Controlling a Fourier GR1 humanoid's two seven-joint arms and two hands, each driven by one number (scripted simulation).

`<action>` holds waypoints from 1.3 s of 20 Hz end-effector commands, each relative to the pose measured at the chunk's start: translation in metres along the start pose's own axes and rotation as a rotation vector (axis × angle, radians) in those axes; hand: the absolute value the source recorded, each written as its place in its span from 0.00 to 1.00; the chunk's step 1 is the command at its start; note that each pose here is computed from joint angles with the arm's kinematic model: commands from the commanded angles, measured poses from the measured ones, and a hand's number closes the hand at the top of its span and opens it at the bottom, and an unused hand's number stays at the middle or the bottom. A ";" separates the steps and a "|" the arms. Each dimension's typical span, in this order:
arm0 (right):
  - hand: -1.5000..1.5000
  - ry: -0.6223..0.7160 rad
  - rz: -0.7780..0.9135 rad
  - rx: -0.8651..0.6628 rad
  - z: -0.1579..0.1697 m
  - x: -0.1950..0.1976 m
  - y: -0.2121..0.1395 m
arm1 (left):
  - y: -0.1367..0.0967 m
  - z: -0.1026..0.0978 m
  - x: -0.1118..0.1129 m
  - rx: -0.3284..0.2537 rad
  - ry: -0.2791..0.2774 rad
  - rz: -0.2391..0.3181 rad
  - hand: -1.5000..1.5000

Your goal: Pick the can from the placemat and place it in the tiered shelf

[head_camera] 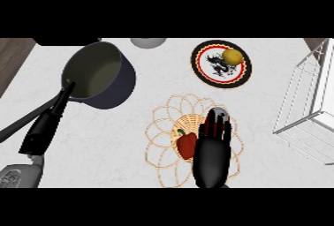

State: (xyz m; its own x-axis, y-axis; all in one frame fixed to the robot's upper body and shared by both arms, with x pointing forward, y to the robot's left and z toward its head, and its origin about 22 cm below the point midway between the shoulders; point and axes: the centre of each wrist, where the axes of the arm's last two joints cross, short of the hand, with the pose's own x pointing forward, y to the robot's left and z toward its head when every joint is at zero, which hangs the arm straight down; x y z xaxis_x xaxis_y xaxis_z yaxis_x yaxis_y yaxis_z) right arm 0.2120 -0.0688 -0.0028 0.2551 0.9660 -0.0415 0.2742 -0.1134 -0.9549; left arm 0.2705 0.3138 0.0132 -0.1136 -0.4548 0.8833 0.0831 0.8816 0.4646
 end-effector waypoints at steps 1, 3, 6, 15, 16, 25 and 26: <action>1.00 0.003 0.001 0.041 -0.002 -0.018 0.031 | -0.001 0.005 -0.007 -0.034 0.051 0.006 0.50; 1.00 -0.017 0.043 0.029 -0.011 -0.004 0.026 | -0.009 0.013 -0.011 -0.023 0.047 0.003 0.50; 1.00 0.058 0.032 0.099 -0.037 -0.005 0.016 | -0.003 -0.002 -0.003 -0.012 0.034 -0.011 0.50; 1.00 0.486 -0.268 0.402 -0.188 -0.031 -0.032 | -0.009 -0.005 0.009 -0.081 0.016 0.009 0.50; 1.00 0.503 -0.241 0.371 -0.202 -0.029 -0.033 | -0.018 0.003 -0.001 -0.075 0.020 0.019 0.50; 1.00 0.452 -0.300 -0.148 -0.256 -0.018 -0.107 | -0.005 0.002 0.007 -0.049 0.041 0.007 0.50; 1.00 0.444 -0.324 -0.191 -0.256 -0.010 -0.125 | -0.031 0.001 0.004 -0.048 0.028 0.010 0.50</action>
State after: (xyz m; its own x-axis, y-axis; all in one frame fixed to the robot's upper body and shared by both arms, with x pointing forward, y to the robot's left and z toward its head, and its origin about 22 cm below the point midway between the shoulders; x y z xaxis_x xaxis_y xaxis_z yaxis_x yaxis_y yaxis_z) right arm 0.4097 -0.1357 0.1528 0.5370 0.7746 0.3341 0.3919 0.1217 -0.9119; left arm 0.2724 0.2985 0.0191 -0.1258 -0.4543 0.8819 0.1080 0.8774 0.4674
